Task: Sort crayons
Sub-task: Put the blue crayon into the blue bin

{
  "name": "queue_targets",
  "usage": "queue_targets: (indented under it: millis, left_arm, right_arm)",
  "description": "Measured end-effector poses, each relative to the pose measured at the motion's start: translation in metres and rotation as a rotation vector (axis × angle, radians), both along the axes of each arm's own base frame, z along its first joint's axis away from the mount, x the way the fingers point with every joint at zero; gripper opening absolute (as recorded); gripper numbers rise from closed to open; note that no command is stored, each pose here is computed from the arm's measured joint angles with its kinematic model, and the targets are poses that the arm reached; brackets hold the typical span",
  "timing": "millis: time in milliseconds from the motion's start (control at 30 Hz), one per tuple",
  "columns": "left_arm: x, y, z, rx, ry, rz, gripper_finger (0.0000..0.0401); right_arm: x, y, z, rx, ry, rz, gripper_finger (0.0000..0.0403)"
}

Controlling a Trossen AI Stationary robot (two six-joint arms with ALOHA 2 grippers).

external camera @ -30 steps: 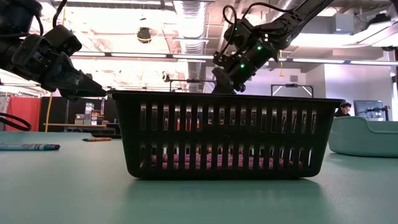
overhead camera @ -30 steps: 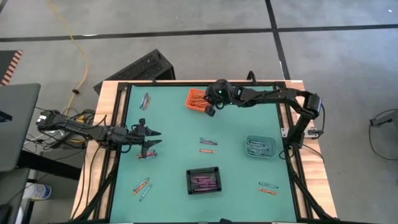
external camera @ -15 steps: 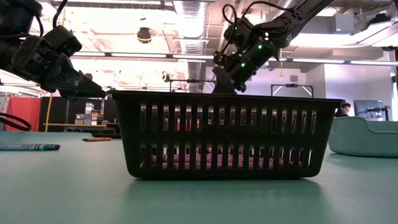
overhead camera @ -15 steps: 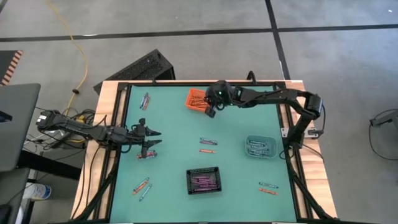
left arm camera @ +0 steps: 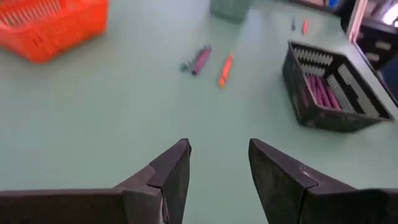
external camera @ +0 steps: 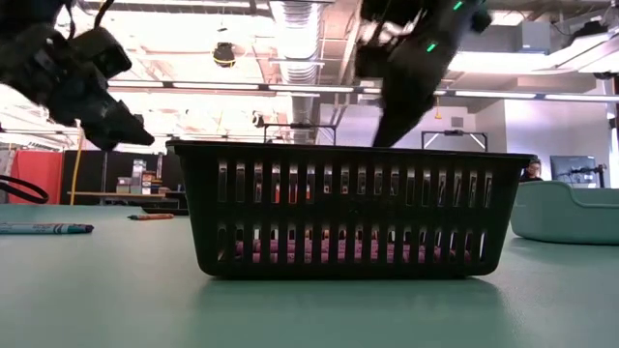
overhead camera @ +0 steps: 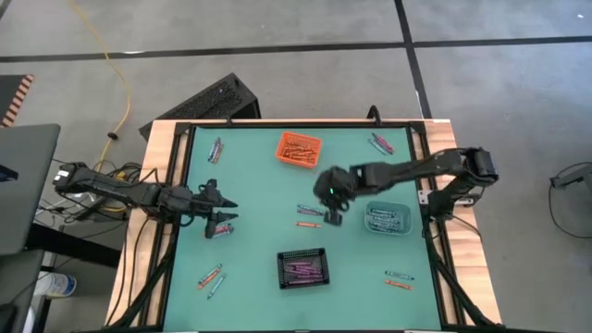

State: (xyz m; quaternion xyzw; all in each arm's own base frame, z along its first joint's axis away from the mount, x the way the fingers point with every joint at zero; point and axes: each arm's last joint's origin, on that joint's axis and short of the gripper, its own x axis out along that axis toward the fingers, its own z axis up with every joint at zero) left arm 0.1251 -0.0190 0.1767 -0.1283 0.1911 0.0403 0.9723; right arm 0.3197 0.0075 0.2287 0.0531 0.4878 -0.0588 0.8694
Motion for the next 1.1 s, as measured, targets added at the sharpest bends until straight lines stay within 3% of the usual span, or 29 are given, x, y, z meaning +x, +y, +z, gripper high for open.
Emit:
queue_targets:
  millis: [233, 433, 533, 767, 1100]
  left_arm:
    - [0.012, -0.009, 0.015, -0.101, 0.187, -0.012, 0.0153]
    - [0.031, -0.022, 0.020, -0.071, 0.339, -0.048, 0.0153]
    - [0.035, -0.024, 0.015, -0.071, 0.517, -0.007, 0.0153]
    - [0.038, -0.021, 0.006, 0.015, 0.840, 0.131, 0.0153]
    - [0.056, -0.019, -0.019, 0.065, 0.971, 0.048, 0.0153]
  right_arm:
    - [-0.008, 0.081, -0.005, 0.067, -0.005, 0.108, 0.0056]
    - [-0.014, 0.132, -0.015, -0.039, -0.085, 0.126, 0.0056]
    - [-0.017, 0.149, -0.019, -0.052, -0.120, 0.129, 0.0056]
    - [-0.021, 0.170, -0.021, -0.048, -0.176, 0.165, 0.0056]
    - [-0.019, 0.166, -0.020, -0.064, -0.181, 0.150, 0.0056]
